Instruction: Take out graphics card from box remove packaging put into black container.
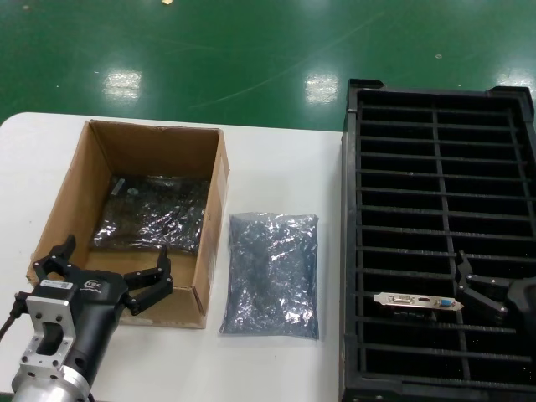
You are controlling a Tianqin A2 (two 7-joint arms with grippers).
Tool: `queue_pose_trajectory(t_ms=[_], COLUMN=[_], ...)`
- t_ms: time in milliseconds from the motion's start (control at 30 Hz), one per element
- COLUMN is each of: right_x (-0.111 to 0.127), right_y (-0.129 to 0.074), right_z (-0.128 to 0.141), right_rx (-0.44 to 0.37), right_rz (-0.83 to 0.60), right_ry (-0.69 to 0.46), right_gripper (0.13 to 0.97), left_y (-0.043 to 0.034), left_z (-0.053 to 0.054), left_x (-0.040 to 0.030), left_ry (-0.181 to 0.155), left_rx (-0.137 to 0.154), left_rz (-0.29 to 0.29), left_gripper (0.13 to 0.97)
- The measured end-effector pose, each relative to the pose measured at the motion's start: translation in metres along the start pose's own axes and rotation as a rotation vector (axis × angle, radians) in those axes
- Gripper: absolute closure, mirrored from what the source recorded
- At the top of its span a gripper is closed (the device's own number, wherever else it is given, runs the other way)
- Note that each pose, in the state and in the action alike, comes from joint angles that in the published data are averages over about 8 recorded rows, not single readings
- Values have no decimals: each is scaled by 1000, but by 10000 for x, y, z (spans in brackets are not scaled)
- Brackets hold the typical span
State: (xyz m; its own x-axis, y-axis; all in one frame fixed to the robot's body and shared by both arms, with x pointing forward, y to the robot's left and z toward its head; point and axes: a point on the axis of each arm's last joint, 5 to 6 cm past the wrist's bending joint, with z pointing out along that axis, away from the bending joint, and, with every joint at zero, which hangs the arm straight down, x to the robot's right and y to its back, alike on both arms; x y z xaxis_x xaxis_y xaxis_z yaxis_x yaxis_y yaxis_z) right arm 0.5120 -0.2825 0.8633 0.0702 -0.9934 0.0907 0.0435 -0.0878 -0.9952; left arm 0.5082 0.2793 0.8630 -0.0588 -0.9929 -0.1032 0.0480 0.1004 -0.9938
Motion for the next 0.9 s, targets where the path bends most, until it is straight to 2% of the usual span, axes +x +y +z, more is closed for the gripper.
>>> queue_pose_trajectory(t_ms=[900], right_x=[0], right_y=[0], right_z=[0], right_rx=[0], right_rz=[0], right_ry=[0], right_gripper=[130], left_y=[0], left_z=[0], left_x=[0], left_ry=[0], left_rx=[0], left_rz=[0], left_gripper=[132])
